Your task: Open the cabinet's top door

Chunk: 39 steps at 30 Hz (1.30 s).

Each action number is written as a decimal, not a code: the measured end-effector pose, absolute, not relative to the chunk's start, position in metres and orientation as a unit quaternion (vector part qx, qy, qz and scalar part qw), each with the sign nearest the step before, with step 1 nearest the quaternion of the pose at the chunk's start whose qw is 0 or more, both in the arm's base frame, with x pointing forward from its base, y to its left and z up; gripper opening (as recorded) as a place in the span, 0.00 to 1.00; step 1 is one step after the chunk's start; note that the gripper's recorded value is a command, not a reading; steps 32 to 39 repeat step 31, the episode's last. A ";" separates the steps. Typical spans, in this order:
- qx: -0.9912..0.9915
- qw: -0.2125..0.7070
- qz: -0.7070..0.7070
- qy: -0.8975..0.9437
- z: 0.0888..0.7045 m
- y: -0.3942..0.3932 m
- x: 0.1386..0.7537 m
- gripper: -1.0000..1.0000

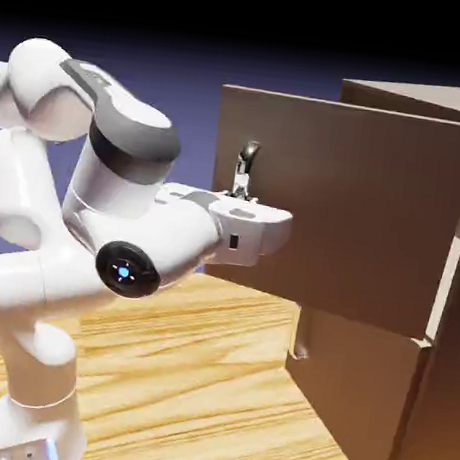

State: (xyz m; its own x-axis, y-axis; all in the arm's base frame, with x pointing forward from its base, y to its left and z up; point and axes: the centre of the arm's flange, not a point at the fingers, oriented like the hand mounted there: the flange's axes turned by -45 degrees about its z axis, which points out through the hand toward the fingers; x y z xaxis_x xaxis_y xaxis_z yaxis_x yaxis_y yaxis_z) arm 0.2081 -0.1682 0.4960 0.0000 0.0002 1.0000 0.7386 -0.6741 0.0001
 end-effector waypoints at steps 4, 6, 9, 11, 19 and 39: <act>-0.635 0.311 -0.635 -0.311 0.496 -0.195 0.201 0.00; -0.628 0.325 -0.628 -0.325 0.496 -0.209 0.199 0.00; -0.617 0.346 -0.617 -0.346 0.496 -0.231 0.196 0.00; -0.609 0.360 -0.608 -0.360 0.496 -0.247 0.194 0.00; -0.570 0.418 -0.570 -0.418 0.496 -0.312 0.197 0.00; -0.513 0.487 -0.513 -0.487 0.496 -0.393 0.220 1.00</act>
